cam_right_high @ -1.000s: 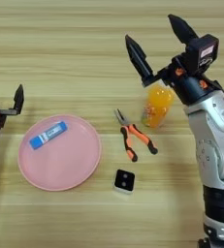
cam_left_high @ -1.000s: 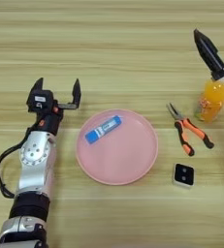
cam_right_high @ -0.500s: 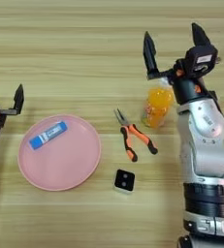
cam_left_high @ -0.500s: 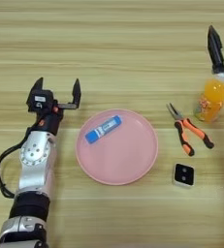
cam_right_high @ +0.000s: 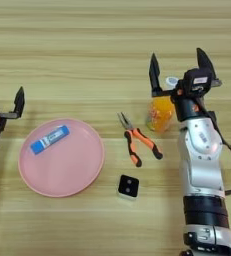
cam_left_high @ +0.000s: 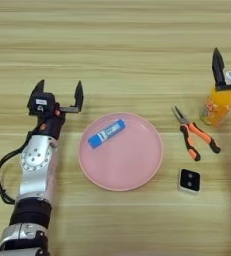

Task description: Move the objects on the table

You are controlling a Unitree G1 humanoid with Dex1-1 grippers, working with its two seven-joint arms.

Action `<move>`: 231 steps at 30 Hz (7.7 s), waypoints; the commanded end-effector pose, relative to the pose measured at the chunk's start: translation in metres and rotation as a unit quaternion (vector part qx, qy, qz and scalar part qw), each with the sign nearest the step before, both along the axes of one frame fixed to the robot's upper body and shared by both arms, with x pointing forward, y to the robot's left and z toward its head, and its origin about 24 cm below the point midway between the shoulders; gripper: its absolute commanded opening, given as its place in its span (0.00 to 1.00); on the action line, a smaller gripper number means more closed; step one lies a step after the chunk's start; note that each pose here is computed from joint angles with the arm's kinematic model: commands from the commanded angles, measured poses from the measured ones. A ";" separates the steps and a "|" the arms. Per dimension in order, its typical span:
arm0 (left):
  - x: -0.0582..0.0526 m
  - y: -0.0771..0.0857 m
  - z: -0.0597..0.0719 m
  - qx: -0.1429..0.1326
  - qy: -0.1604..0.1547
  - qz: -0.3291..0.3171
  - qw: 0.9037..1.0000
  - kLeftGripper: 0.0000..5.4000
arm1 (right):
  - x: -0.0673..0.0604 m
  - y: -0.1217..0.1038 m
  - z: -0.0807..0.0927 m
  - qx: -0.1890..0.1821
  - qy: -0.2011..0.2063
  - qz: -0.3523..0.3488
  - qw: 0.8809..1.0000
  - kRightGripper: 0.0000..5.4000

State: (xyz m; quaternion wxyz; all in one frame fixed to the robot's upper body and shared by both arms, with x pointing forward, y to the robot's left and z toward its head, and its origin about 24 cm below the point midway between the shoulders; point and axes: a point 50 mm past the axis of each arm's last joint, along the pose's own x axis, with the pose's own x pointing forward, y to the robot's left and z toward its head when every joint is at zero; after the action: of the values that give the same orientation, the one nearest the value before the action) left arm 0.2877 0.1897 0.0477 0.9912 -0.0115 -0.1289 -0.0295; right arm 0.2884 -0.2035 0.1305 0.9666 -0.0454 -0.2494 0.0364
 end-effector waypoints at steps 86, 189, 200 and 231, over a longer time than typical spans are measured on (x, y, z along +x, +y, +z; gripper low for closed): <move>-0.025 -0.041 0.012 0.111 0.116 -0.323 0.933 1.00 | 0.004 -0.010 -0.070 0.006 0.110 -0.024 0.994 1.00; -0.030 -0.048 0.006 0.306 0.164 -0.461 0.817 0.25 | -0.032 0.038 0.049 -0.085 0.010 0.353 0.932 1.00; -0.036 -0.055 0.020 0.376 0.126 -0.536 0.745 0.25 | -0.043 0.054 0.019 -0.156 0.108 0.472 0.861 1.00; -0.036 -0.085 0.053 0.407 0.063 -0.610 0.677 0.25 | -0.043 0.072 -0.024 -0.366 0.204 0.542 0.728 1.00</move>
State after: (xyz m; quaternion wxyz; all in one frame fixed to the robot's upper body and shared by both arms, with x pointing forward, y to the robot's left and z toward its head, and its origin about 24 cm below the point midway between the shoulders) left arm 0.2499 0.1052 0.0955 0.6748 0.3016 -0.0035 -0.6736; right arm 0.2420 -0.1335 0.1017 0.7282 -0.2250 0.0129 0.6473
